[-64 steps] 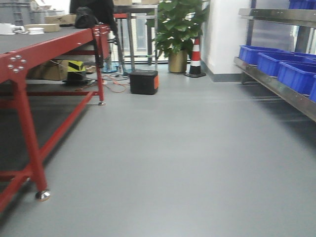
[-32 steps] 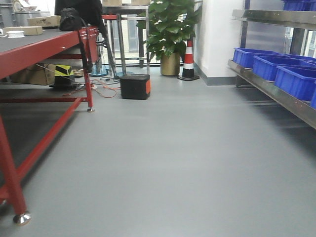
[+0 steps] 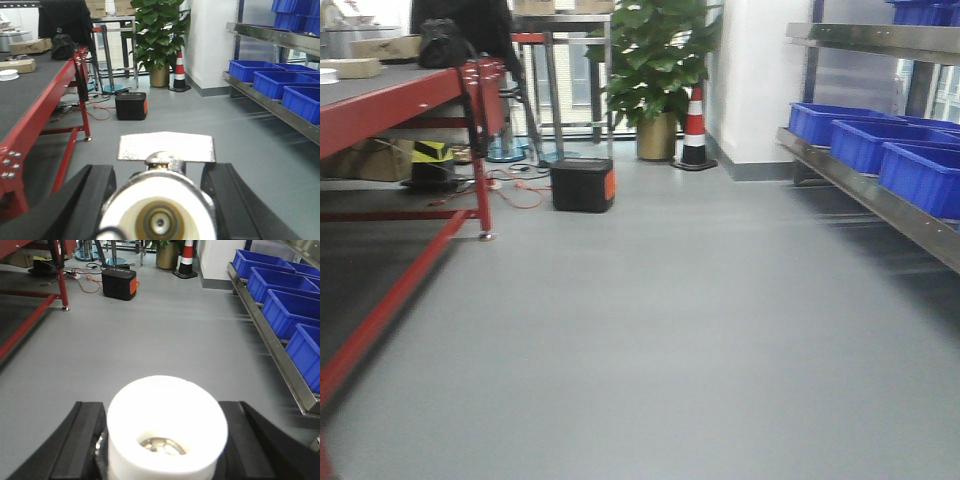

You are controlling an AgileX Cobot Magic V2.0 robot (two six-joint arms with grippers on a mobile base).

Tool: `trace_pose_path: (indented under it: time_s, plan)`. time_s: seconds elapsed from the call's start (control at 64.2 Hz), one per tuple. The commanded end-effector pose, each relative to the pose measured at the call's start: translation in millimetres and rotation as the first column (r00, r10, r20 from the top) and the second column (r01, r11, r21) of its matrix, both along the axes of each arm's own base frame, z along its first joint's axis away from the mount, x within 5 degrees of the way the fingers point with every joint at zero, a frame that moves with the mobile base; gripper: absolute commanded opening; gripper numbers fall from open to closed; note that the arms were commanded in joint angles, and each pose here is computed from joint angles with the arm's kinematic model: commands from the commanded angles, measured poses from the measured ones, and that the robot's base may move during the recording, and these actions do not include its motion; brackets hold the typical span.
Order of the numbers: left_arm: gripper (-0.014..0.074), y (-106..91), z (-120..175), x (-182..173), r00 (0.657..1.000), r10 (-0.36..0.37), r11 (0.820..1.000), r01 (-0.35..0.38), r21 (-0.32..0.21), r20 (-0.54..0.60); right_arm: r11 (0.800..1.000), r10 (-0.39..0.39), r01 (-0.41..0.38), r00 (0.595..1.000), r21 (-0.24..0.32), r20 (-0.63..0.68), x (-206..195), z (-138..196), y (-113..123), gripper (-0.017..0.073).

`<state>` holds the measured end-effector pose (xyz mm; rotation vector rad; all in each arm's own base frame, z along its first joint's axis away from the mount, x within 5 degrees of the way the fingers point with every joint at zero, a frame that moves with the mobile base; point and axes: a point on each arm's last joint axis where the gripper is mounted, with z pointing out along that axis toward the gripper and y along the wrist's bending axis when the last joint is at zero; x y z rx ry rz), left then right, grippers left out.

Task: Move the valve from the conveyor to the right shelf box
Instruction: 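Drive up to the steel shelf with blue bins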

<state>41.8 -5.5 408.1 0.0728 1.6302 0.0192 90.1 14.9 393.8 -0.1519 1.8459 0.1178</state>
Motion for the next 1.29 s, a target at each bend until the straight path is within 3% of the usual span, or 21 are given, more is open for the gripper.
trace_pose_path:
  time_s: [0.0,1.278]
  plan:
    - [-0.0111,-0.3,6.1,-1.8,0.998,-0.006,1.000,0.007,-0.015,0.055,1.000,-0.009,0.009,0.996,0.002,0.086,-0.3,9.0,-1.0,-0.0155]
    - [-0.0111,-0.3,6.1,-1.8,0.998,-0.006,1.000,0.007,-0.015,0.055,1.000,-0.009,0.009,0.996,0.002,0.086,-0.3,9.0,-1.0,-0.0155]
